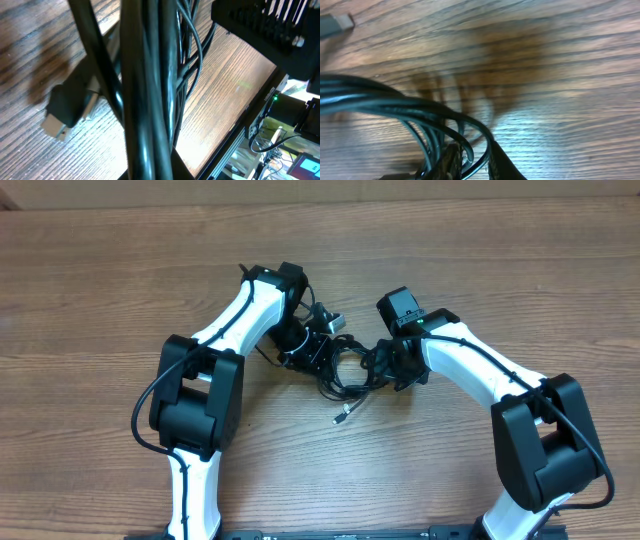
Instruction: Untangle cables
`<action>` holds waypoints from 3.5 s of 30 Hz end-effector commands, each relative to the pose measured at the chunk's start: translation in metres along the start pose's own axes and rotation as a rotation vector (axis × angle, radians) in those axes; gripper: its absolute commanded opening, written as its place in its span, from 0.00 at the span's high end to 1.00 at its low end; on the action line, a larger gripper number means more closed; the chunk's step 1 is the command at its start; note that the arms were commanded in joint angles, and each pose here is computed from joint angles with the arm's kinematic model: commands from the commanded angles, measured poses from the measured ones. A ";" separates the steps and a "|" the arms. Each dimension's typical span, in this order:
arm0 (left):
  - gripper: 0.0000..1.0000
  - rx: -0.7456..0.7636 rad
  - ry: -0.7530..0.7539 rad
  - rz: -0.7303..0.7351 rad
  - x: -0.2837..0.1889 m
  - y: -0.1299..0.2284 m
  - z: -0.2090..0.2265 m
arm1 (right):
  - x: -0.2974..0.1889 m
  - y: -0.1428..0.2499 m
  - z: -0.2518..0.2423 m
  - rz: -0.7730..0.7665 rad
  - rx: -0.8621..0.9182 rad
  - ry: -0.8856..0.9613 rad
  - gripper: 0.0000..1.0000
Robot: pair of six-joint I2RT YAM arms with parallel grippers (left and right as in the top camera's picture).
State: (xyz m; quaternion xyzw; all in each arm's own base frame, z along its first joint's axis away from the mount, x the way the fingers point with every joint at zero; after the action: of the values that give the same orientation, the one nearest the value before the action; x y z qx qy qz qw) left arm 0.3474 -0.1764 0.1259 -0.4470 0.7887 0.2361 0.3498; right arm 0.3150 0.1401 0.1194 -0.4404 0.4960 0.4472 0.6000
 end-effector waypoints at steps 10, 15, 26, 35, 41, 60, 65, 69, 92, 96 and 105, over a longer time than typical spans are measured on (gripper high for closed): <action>0.89 0.054 -0.009 -0.018 -0.008 0.000 -0.007 | -0.006 -0.003 -0.017 -0.098 0.002 0.210 0.71; 0.85 0.052 -0.038 -0.010 -0.008 0.001 -0.005 | -0.006 -0.002 -0.017 -0.088 0.001 0.215 0.52; 0.83 0.039 -0.017 -0.012 -0.008 0.001 -0.006 | -0.005 0.004 0.008 0.072 -0.049 -0.126 0.50; 0.84 0.058 0.092 -0.042 -0.008 -0.001 -0.014 | -0.003 0.002 0.001 0.032 -0.049 -0.038 0.51; 0.85 0.061 0.094 -0.042 -0.008 -0.001 -0.014 | -0.003 0.002 0.001 0.029 -0.047 -0.030 0.59; 0.91 0.347 0.245 -0.024 -0.011 0.013 -0.027 | -0.023 -0.004 -0.001 0.187 -0.123 -0.280 0.75; 0.96 0.418 0.276 -0.071 -0.020 0.014 -0.019 | -0.049 -0.022 -0.013 0.232 -0.160 -0.554 0.61; 0.96 0.457 0.313 -0.109 -0.024 0.014 -0.020 | -0.052 -0.032 -0.028 0.227 -0.088 -0.609 0.53; 0.96 0.449 0.321 -0.101 -0.009 0.005 -0.036 | -0.027 -0.033 -0.034 0.322 0.580 -0.470 0.64; 0.96 0.440 0.320 -0.105 -0.009 0.004 -0.036 | -0.027 -0.033 -0.034 0.328 0.593 -0.466 0.82; 0.96 0.379 0.297 -0.156 -0.009 -0.010 -0.033 | -0.023 -0.023 -0.019 0.312 0.541 -0.408 0.93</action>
State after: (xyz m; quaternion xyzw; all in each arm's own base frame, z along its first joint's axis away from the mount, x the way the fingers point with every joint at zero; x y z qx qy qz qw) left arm 0.3459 -0.1959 0.1405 -0.4415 0.8306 -0.0101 0.3392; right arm 0.3352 0.1077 0.1424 -0.0686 0.5209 0.4697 0.7095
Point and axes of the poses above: each gripper's point midway between its finger pads, its own x axis out along the fingers, its own z axis along the line the jaws close on, y = z × x, the point moved 10 cm from there along -x, back along the fingers, and after that the axes turned 1 degree about -x, right-handed, at the moved point
